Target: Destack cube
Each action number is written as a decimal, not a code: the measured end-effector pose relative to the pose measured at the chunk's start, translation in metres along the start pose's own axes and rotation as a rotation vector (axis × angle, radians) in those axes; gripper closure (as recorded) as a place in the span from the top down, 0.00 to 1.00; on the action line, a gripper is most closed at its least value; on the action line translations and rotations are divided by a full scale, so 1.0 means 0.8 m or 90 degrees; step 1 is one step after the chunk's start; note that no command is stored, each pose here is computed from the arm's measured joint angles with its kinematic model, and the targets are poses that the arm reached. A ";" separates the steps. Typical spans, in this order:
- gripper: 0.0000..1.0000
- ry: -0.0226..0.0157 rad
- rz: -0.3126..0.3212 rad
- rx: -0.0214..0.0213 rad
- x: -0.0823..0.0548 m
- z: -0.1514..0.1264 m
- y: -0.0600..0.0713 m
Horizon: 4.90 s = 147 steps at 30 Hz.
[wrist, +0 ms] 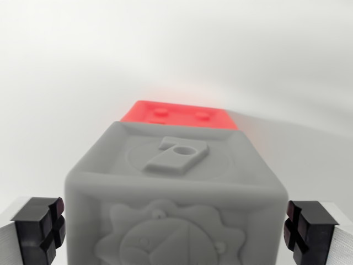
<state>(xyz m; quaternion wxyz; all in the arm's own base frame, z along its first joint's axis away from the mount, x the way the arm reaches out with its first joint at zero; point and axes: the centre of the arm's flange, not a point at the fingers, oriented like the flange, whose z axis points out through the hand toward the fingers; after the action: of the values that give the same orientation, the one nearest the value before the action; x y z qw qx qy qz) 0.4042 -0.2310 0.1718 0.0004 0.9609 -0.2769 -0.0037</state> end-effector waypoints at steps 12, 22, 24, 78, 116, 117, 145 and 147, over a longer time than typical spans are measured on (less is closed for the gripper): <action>0.00 0.0011 -0.001 -0.0004 0.001 0.005 0.000; 0.00 0.0012 -0.001 -0.0004 0.001 0.005 0.000; 0.00 0.0012 -0.001 -0.0004 0.001 0.005 0.000; 0.00 0.0063 -0.001 0.0027 0.002 -0.085 0.000; 0.00 0.0004 0.036 0.0023 -0.037 -0.094 -0.057; 0.00 0.0004 0.037 0.0023 -0.038 -0.094 -0.060; 0.00 0.0012 0.068 0.0022 -0.071 -0.095 -0.111; 0.00 0.0012 0.071 0.0024 -0.074 -0.095 -0.115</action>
<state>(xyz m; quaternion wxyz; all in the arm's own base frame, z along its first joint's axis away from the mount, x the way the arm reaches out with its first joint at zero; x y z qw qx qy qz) 0.4039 -0.1218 0.2482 -0.0009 0.9440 -0.3298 -0.0023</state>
